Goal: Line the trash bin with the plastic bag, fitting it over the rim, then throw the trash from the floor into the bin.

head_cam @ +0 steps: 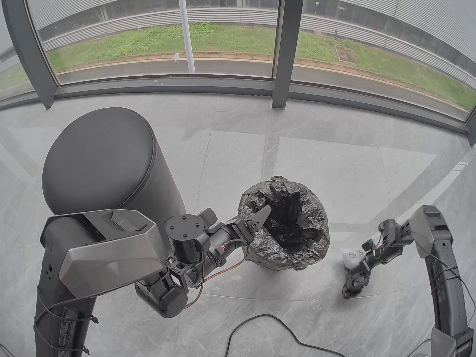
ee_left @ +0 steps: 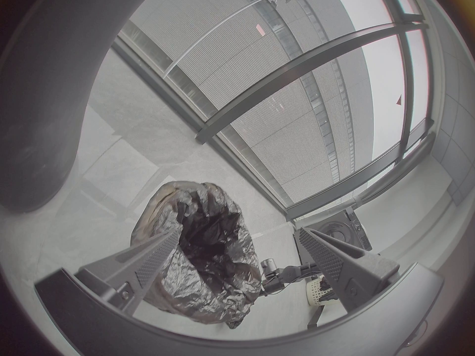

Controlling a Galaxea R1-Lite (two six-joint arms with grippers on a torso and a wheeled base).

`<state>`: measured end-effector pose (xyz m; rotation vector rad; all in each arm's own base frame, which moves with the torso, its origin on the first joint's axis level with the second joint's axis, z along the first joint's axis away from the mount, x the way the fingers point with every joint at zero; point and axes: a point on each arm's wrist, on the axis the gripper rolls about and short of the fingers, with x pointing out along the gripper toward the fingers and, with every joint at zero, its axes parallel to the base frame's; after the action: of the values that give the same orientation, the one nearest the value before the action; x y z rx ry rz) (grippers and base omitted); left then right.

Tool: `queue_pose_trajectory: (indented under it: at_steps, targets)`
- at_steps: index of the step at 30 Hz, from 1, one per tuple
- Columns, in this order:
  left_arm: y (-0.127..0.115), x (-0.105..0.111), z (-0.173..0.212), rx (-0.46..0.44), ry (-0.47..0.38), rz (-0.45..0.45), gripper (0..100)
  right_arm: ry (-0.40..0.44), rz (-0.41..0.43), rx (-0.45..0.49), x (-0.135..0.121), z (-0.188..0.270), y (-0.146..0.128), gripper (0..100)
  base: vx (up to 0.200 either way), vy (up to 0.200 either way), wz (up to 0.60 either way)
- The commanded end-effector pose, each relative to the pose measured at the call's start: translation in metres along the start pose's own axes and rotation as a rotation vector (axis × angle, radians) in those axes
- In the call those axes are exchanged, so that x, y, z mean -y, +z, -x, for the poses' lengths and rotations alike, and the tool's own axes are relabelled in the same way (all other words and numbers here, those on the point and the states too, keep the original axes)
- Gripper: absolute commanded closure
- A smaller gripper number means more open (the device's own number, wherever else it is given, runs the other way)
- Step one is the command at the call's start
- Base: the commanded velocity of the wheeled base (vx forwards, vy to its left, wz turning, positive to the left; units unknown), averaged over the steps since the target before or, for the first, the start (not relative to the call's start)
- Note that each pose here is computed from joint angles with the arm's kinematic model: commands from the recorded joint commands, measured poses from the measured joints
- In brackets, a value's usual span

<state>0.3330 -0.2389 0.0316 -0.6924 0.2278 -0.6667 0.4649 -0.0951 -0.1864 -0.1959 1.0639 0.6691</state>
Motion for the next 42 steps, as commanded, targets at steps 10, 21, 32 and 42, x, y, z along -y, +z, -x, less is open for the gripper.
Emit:
queue_pose_trajectory:
  at_steps: [10, 21, 32, 42]
  targets:
    - [0.061, 0.029, 0.011, 0.158, -0.057, -0.075, 0, -0.176, 0.177, 0.606, -0.154, 0.286, 0.248, 100, 0.0, 0.0, 0.0]
    - [0.062, 0.031, 0.019, 0.146, -0.05, -0.073, 0, -0.042, 0.297, 0.398, -0.29, 0.249, 0.275, 100, 0.0, 0.0, 0.0]
    - [0.061, 0.03, 0.019, 0.145, -0.044, -0.073, 0, -0.001, 0.361, 0.227, -0.278, 0.182, 0.261, 100, 0.0, 0.0, 0.0]
    - [0.064, 0.024, 0.02, 0.151, -0.03, -0.074, 0, 0.016, 0.345, 0.174, -0.269, 0.151, 0.253, 0, 0.0, 0.0, 0.0]
